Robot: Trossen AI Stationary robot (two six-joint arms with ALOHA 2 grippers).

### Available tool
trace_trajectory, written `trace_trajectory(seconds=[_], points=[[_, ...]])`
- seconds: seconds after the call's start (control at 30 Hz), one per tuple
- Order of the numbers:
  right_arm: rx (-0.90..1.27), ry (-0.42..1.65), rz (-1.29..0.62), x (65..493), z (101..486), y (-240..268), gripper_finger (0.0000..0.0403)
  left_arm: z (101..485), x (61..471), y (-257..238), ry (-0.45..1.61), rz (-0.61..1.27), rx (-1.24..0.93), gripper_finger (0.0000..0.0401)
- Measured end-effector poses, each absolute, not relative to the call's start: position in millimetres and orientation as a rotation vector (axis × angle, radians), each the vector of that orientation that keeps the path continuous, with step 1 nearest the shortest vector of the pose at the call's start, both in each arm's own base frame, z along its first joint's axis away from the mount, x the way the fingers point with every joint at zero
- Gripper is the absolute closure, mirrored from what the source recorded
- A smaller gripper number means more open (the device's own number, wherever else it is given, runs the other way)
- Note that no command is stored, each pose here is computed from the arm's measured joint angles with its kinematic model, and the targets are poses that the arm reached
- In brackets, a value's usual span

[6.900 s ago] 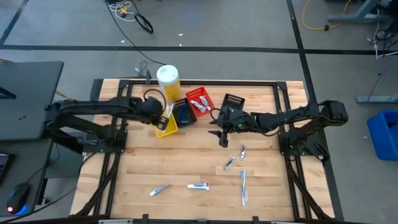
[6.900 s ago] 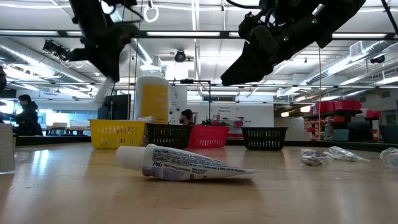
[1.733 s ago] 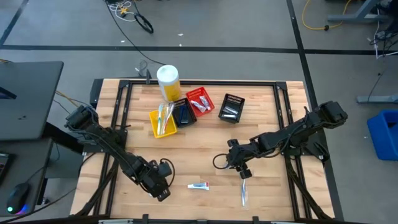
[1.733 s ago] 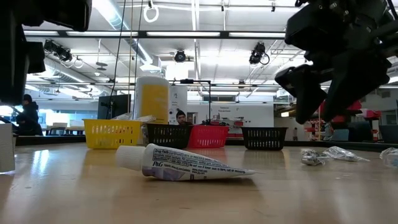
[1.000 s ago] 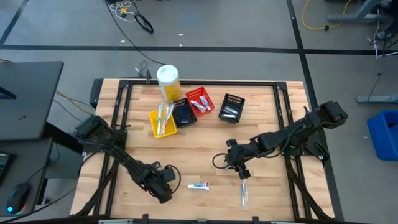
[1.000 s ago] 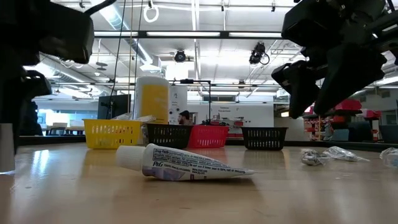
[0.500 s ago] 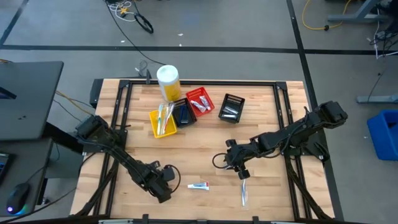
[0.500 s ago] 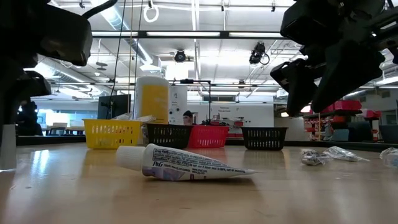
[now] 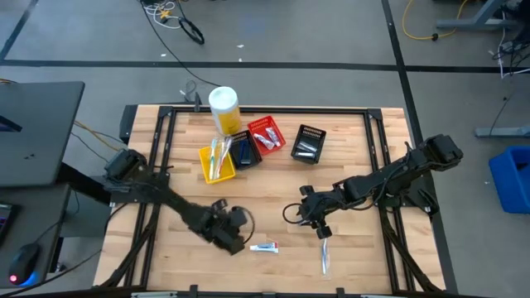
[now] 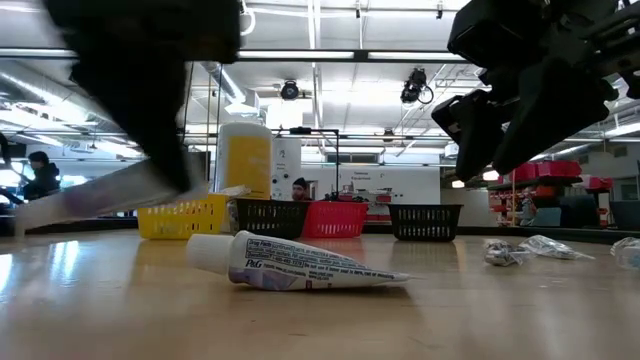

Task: Pick & Place Travel size toiletries
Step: Put the white toothpaste into the red bin

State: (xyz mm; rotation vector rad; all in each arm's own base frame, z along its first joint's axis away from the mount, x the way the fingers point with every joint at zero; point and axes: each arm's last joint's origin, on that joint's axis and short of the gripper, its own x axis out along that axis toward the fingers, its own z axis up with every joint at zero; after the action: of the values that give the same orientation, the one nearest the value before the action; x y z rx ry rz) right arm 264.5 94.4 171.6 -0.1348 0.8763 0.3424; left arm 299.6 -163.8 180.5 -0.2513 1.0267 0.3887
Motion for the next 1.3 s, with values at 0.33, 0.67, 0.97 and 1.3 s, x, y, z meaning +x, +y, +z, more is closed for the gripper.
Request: trace_trajectory(seconds=[0.33,0.67,0.97,1.3], points=[[-0.135,0.877,0.342,264,172,94,0.0226,229,361,-62,0.847,0.609,-0.118,0.0395],[-0.197,0.866,0.349,265,172,94,0.0229,246,387,65,0.703,0.528,-0.143,0.0395],[-0.212,0.875,0.328,265,171,89,0.0231,242,378,139,0.626,0.656,-0.230,0.0394],[-0.220,0.875,0.326,267,171,84,0.0234,175,392,164,0.703,0.766,-0.354,0.0391]])
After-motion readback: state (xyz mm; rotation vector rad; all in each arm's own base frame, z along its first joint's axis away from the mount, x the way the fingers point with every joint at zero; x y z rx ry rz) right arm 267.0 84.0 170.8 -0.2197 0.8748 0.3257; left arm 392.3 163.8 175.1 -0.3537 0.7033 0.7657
